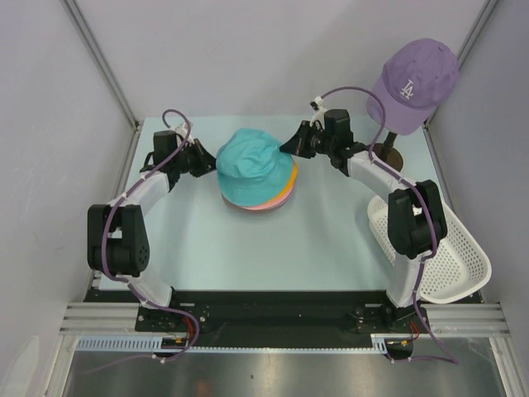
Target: Stack the hats
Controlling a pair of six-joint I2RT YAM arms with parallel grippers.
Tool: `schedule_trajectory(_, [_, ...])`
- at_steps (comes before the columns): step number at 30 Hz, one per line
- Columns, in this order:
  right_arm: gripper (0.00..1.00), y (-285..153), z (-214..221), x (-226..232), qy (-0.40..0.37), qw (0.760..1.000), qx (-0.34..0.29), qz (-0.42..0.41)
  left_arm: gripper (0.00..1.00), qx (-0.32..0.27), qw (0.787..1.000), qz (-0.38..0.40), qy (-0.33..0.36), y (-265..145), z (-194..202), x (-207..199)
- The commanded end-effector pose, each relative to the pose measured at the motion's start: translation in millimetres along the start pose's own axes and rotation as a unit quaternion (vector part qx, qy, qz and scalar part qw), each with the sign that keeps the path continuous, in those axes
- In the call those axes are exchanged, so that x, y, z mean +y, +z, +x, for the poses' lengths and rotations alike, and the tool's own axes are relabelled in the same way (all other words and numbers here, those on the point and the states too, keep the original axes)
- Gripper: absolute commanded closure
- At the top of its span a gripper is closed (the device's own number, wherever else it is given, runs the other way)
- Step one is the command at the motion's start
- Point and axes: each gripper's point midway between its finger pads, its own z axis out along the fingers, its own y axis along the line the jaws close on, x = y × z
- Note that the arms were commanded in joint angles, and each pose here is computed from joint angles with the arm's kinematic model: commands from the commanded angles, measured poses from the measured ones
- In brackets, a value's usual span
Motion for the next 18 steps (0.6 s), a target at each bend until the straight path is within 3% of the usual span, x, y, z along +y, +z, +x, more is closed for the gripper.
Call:
schedule_trajectory(1, [1.0, -16, 46, -75, 0.029, 0.989, 0.053, 0.133, 1.0, -0.032, 0.999, -0.009, 0.009, -8, -8, -4])
schedule_trajectory(18, [1.0, -41, 100, -120, 0.081, 0.965, 0.086, 0.234, 1.0, -0.002, 0.996, -0.087, -0.03, 2, 30, 46])
